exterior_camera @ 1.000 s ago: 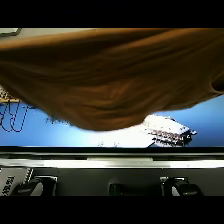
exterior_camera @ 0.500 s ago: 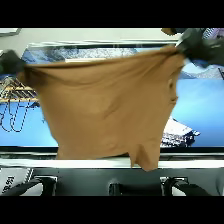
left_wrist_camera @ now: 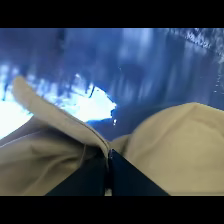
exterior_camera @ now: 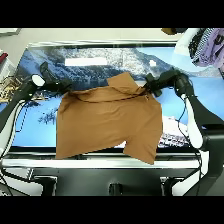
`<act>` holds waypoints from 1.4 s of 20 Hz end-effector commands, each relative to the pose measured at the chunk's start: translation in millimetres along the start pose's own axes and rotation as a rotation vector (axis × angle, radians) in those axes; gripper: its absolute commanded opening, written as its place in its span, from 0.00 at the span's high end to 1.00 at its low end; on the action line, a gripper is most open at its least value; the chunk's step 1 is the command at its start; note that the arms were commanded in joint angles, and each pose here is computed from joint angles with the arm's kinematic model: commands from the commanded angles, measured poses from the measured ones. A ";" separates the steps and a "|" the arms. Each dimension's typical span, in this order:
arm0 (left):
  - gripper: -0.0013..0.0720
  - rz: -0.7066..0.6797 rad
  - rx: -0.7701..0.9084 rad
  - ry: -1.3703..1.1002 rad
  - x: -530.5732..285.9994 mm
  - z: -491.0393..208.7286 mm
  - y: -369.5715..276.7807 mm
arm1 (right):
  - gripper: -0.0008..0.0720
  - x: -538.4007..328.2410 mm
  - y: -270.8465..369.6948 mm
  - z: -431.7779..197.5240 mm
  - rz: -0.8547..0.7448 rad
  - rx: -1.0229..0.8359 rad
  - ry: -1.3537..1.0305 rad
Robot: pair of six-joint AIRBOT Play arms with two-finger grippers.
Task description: Fold the clothes and pants, and hang the long-sleeved shirts on hangers.
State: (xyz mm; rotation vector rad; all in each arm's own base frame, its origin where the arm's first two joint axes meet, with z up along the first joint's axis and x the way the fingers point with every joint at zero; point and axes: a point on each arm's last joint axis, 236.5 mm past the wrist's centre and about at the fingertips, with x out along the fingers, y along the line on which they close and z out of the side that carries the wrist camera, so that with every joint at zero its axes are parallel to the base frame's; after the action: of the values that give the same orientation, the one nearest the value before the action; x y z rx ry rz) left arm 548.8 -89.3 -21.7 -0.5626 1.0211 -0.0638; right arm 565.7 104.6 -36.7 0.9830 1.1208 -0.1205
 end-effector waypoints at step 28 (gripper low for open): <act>0.05 0.274 -0.107 0.277 -214.4 -159.2 123.5 | 0.34 -104.1 -242.8 -119.2 0.050 -0.129 0.419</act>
State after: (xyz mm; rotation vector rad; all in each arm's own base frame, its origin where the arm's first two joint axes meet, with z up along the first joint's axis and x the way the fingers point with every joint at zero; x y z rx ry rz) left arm 284.7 17.4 27.6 -0.4606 1.3521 0.1168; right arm 303.4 4.5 -98.4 0.9313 1.4673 0.2099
